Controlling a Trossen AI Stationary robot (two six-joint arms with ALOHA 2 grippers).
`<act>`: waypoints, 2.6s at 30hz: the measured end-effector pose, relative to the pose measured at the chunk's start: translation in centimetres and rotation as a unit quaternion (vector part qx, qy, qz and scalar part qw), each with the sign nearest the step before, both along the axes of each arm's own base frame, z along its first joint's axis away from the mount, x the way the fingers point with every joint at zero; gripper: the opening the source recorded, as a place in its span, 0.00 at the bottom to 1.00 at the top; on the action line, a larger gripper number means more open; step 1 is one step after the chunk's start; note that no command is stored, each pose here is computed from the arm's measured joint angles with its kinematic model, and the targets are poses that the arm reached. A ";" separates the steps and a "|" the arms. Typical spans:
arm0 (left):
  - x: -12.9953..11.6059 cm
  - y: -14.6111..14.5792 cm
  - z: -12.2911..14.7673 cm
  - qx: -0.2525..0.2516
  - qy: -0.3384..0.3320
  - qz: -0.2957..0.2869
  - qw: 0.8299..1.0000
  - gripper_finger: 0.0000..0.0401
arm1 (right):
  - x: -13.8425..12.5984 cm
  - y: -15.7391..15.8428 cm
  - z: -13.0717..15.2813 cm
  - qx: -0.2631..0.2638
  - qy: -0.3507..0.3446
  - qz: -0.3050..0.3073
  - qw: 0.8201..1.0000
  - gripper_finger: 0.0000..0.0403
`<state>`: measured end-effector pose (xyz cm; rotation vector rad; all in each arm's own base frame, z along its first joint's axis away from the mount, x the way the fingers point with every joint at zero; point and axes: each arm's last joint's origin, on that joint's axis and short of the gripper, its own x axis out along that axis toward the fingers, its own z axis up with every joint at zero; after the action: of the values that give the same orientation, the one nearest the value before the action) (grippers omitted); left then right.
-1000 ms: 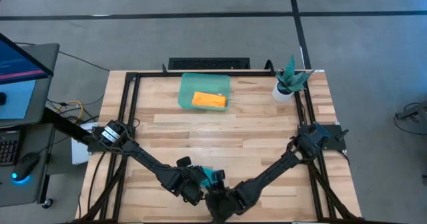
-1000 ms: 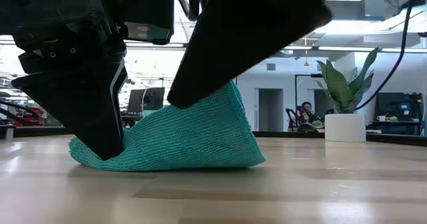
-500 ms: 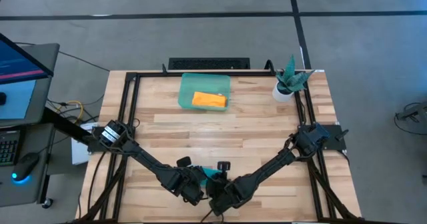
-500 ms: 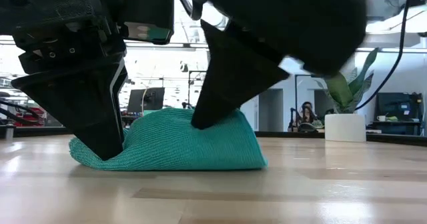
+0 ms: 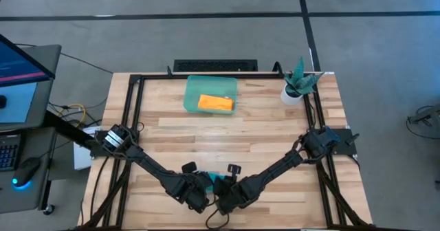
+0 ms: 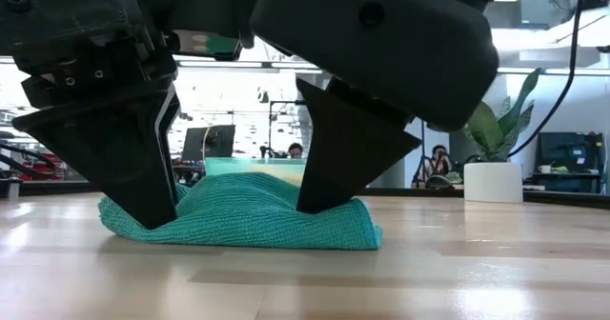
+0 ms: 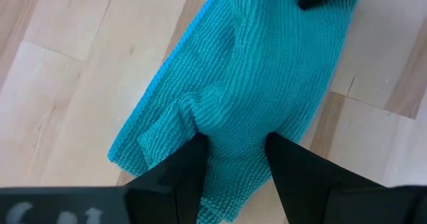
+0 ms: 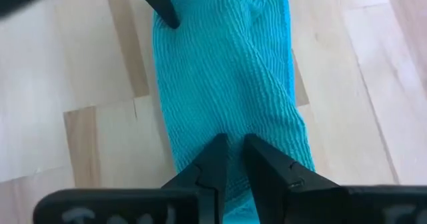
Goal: Roll microfiber towels into tight, uniform cylinder then place into a basket
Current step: Roll the blue microfiber towel
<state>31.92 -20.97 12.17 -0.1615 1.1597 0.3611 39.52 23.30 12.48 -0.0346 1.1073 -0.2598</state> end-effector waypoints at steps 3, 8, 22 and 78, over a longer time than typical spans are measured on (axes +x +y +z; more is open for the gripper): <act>0.0 0.0 0.0 0.010 -0.008 0.004 1.000 0.39 | -0.1 -0.2 -0.4 0.005 0.004 0.000 1.000 0.20; 0.1 0.1 -0.1 0.031 -0.027 0.015 0.999 0.39 | -0.2 0.0 -0.5 0.046 0.024 0.004 0.999 0.20; 0.0 -0.3 0.0 0.052 -0.058 0.034 0.996 0.39 | -2.7 1.8 3.5 0.028 0.014 0.057 0.998 0.20; 1.5 1.3 0.1 0.037 -0.091 0.084 0.992 0.39 | -4.2 -11.2 1.5 0.244 -0.024 -0.007 0.970 0.70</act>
<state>33.46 -19.69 12.30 -0.2229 0.9540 0.5270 35.34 12.08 14.02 0.4151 1.0988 0.0050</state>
